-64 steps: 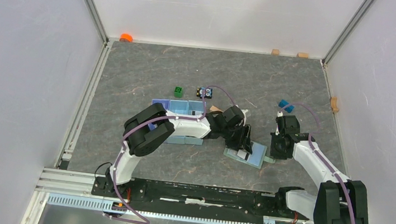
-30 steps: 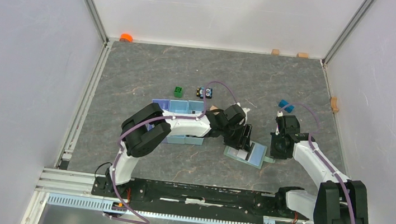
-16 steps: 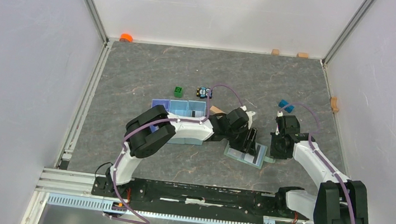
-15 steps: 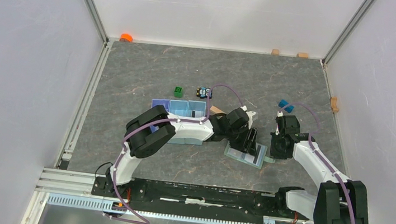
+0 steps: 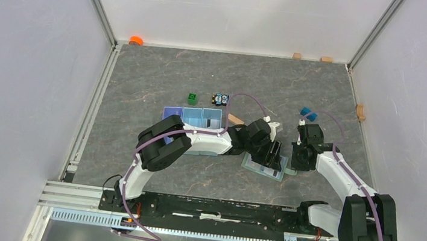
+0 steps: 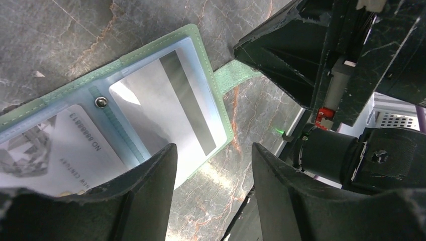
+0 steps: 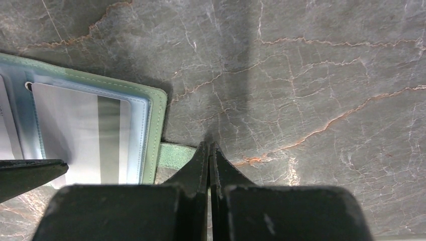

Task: Put the credit cards into the card holder
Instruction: Insert the credit card into the card holder.

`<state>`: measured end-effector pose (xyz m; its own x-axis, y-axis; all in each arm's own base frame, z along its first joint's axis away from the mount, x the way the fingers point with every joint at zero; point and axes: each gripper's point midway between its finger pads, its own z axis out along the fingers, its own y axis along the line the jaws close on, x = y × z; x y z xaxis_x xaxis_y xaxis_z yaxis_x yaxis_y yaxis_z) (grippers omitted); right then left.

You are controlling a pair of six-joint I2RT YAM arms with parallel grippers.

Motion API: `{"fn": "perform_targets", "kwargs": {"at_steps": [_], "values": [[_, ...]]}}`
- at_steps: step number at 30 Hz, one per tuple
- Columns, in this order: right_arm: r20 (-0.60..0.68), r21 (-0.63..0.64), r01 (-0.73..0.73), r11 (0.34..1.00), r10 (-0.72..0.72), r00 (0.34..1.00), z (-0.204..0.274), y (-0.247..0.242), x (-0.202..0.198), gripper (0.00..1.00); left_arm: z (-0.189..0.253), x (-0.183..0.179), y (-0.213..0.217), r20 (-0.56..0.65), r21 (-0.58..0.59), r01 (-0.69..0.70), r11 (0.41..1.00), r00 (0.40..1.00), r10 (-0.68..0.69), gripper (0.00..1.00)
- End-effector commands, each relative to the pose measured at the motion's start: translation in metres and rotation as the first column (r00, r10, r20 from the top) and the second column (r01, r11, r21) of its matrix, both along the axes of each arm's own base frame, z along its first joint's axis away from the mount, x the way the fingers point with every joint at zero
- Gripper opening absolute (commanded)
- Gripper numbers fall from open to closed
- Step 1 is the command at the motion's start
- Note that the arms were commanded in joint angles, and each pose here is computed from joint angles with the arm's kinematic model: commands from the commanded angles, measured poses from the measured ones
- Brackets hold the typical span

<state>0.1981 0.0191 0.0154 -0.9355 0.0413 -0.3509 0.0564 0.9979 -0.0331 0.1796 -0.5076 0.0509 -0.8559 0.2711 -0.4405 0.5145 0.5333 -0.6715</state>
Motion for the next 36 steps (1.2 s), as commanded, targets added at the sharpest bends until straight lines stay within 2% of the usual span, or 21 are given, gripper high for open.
{"fn": "perform_targets", "kwargs": {"at_steps": [1, 6, 7, 8, 12, 14, 16, 20, 25, 27, 31, 36], "values": [[0.077, 0.0, -0.006, 1.0, 0.006, 0.997, 0.016, 0.002, 0.028, 0.0, 0.037, 0.012, -0.001, 0.1, -0.03, 0.003, 1.0, 0.995, 0.0, 0.65], [0.139, 0.015, -0.027, 1.0, 0.025, 0.99, 0.035, 0.01, 0.066, 0.01, 0.037, 0.03, 0.035, 0.13, 0.071, -0.081, 0.994, 0.989, 0.071, 0.7], [0.14, 0.008, -0.029, 1.0, 0.028, 0.99, 0.038, 0.01, 0.071, 0.05, 0.036, 0.034, 0.043, 0.129, 0.088, -0.103, 0.991, 0.987, 0.091, 0.7], [0.149, 0.002, -0.031, 1.0, 0.03, 0.988, 0.043, 0.009, 0.077, 0.13, 0.035, 0.041, 0.052, 0.131, 0.101, -0.127, 0.987, 0.985, 0.113, 0.71], [0.19, 0.008, -0.048, 0.999, 0.046, 0.981, 0.063, 0.012, 0.089, 0.55, 0.031, 0.057, 0.086, 0.15, 0.161, -0.206, 0.965, 0.972, 0.182, 0.72], [0.218, 0.032, -0.068, 0.997, 0.06, 0.974, 0.072, 0.017, 0.089, 0.62, 0.027, 0.06, 0.097, 0.137, 0.175, -0.223, 0.959, 0.97, 0.201, 0.73], [0.24, 0.065, -0.104, 0.992, 0.086, 0.967, 0.076, 0.024, 0.084, 0.62, 0.024, 0.058, 0.101, 0.117, 0.174, -0.226, 0.958, 0.971, 0.208, 0.73], [0.248, 0.177, -0.19, 0.966, 0.143, 0.958, 0.074, 0.046, 0.067, 0.52, 0.02, 0.054, 0.1, 0.084, 0.175, -0.222, 0.959, 0.974, 0.21, 0.71], [0.274, 0.237, -0.272, 0.932, 0.205, 0.94, 0.068, 0.061, 0.055, 0.54, 0.007, 0.049, 0.098, 0.04, 0.187, -0.216, 0.958, 0.976, 0.212, 0.68], [0.276, 0.27, -0.306, 0.913, 0.231, 0.933, 0.065, 0.068, 0.051, 0.51, 0.002, 0.048, 0.099, 0.033, 0.199, -0.217, 0.956, 0.976, 0.215, 0.68], [0.181, 0.288, -0.276, 0.917, 0.23, 0.956, 0.043, 0.067, 0.04, 0.32, -0.009, 0.048, 0.103, 0.028, 0.233, -0.218, 0.948, 0.976, 0.218, 0.67], [0.125, 0.265, -0.238, 0.934, 0.212, 0.969, 0.027, 0.06, 0.034, 0.31, -0.017, 0.043, 0.102, 0.003, 0.241, -0.208, 0.948, 0.977, 0.214, 0.63]]}}
